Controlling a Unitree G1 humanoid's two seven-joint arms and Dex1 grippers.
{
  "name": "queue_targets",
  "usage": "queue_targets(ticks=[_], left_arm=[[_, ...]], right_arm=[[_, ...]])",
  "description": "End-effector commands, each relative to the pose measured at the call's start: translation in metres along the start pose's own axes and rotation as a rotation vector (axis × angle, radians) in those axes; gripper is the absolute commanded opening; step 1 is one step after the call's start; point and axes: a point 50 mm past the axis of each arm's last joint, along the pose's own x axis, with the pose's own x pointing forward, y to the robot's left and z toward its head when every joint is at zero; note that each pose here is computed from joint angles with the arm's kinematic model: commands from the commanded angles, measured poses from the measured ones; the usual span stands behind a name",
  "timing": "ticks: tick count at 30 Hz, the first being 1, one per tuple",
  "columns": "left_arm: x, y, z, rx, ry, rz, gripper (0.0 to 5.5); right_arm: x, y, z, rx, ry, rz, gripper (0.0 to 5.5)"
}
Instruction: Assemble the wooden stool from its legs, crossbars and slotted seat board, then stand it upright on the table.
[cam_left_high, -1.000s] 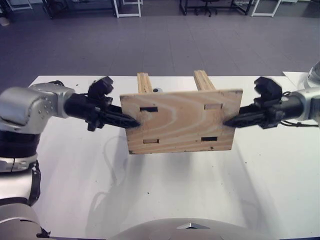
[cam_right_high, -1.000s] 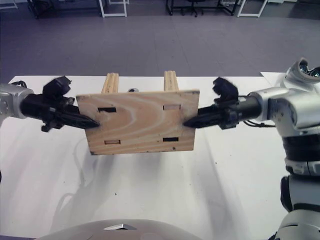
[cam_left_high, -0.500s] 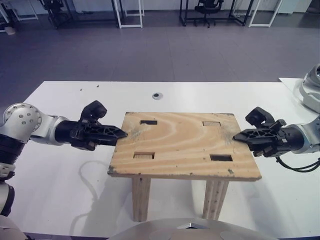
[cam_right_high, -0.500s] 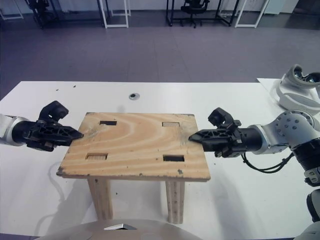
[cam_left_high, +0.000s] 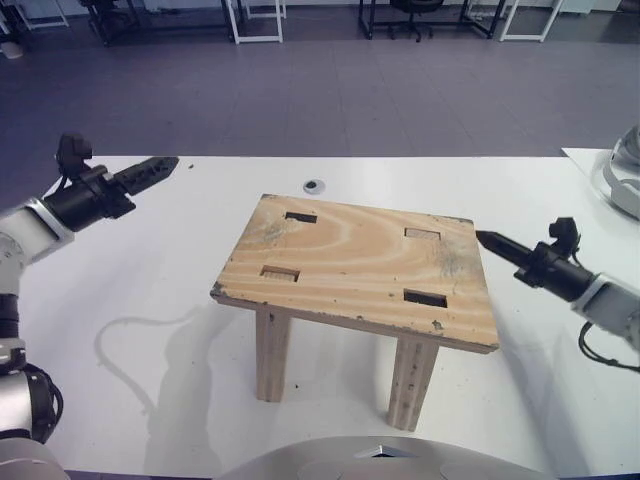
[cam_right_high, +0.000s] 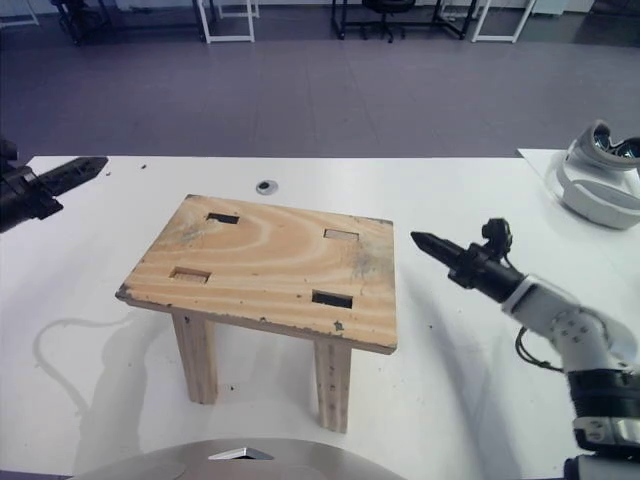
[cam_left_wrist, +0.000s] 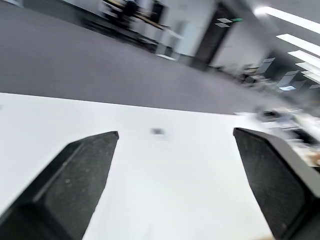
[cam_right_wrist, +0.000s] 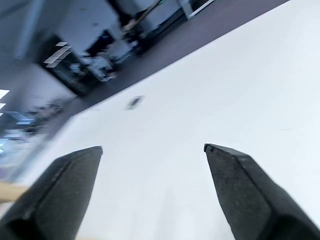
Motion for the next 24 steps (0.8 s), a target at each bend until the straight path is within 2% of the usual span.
queue_targets(ticks=[1,5,9,14,17,24], left_arm=[[0.002,0.008,-0.064,0.187,-0.126,0.341,4.23],[0.010,0.014,-0.063,0.251,-0.167,0.426,4.23],[0.026,0.006,-0.063,0.305,-0.177,0.402,4.23],[0.041,-0.012,-0.083,0.325,-0.175,0.370,4.23],[0.054,-0.024,-0.083,0.343,-0.204,0.350,4.23],[0.056,-0.033,-0.091,0.343,-0.231,0.355,4.23]], right_arm=[[0.029,0.002,-0.026,-0.353,-0.218,-0.309,3.81],[0.048,0.003,-0.036,-0.437,-0.272,-0.406,3.81],[0.057,0.006,-0.046,-0.525,-0.284,-0.447,3.81],[0.062,-0.006,-0.032,-0.531,-0.332,-0.519,3.81],[0.068,-0.008,-0.027,-0.545,-0.336,-0.528,3.81],[0.065,-0.019,-0.015,-0.601,-0.323,-0.539,3.81]])
